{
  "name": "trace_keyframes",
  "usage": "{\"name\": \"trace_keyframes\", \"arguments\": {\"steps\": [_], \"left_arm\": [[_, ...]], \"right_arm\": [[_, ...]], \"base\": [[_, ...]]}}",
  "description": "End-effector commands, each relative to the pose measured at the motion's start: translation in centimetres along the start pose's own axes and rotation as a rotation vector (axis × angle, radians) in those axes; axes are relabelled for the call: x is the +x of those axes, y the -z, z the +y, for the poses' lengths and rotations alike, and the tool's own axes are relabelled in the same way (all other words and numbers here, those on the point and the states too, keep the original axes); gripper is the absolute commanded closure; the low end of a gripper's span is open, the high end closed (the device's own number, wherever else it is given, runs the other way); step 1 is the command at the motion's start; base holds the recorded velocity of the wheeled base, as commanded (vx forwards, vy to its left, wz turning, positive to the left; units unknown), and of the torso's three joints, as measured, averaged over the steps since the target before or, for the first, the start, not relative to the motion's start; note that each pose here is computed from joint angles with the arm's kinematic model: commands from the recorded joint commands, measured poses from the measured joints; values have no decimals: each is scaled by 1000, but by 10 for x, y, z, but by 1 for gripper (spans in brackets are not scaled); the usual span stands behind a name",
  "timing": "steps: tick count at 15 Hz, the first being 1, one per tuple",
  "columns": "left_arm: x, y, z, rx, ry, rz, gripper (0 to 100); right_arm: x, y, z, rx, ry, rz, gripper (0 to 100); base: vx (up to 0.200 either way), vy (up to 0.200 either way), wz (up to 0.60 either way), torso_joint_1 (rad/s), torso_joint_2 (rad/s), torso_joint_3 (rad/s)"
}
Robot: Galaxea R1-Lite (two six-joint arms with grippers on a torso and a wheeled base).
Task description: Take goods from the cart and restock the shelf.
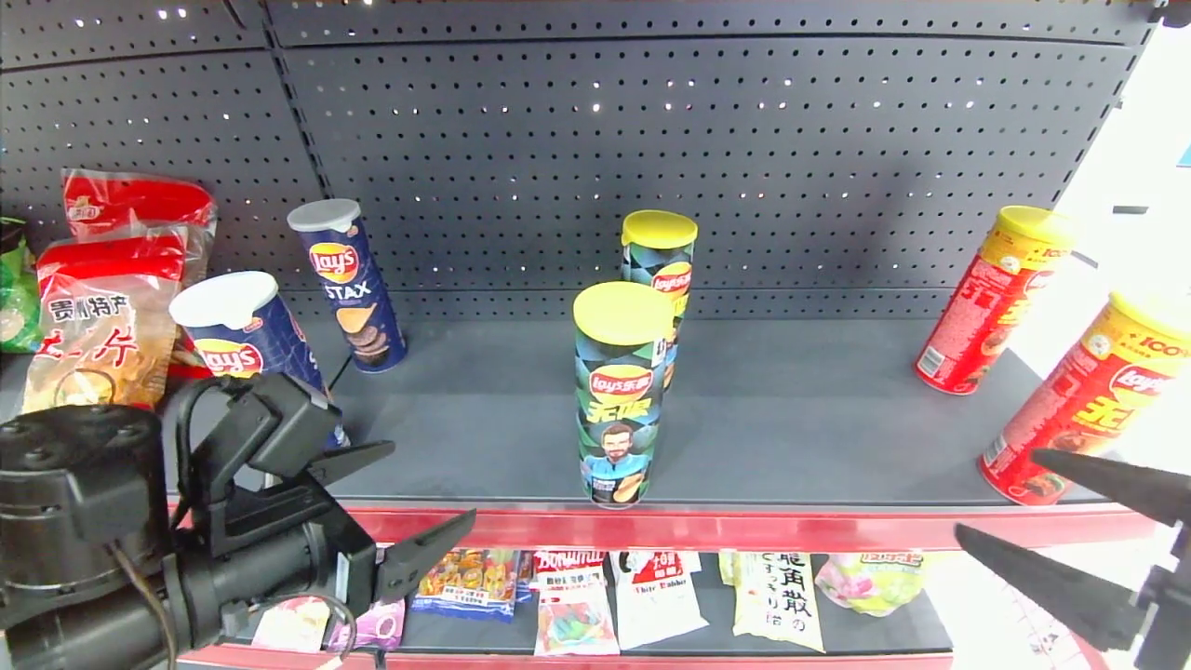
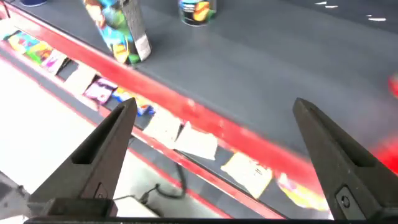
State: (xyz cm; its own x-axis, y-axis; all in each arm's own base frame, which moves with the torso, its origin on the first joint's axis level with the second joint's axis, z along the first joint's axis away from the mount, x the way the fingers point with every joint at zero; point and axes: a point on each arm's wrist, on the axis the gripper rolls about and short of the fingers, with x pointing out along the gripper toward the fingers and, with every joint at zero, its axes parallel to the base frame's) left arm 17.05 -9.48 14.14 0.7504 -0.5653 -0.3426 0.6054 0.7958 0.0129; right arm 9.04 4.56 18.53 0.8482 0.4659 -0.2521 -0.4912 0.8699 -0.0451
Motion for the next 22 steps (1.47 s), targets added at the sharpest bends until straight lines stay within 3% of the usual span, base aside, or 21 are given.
{"name": "trace_keyframes", "arguments": {"steps": [1, 4, 9, 16, 22], "left_arm": [[32, -2, 1, -5, 18, 51, 0], [57, -4, 2, 0, 18, 83, 0], [82, 4, -2, 13, -2, 144, 0], [108, 4, -5, 21, 2, 158, 0], [122, -2, -4, 23, 1, 138, 0]], "right_arm": [[-69, 35, 2, 1, 138, -114, 0], [-98, 58, 6, 5, 163, -113, 0], [-110, 69, 9, 20, 229, -145, 0], [-110, 71, 9, 24, 230, -142, 0], [-111, 71, 9, 25, 232, -147, 0]], "base": [[0, 0, 0, 0, 0, 0], [0, 0, 0, 0, 0, 0], [0, 0, 0, 0, 0, 0], [0, 0, 0, 0, 0, 0], [0, 0, 0, 0, 0, 0]]}}
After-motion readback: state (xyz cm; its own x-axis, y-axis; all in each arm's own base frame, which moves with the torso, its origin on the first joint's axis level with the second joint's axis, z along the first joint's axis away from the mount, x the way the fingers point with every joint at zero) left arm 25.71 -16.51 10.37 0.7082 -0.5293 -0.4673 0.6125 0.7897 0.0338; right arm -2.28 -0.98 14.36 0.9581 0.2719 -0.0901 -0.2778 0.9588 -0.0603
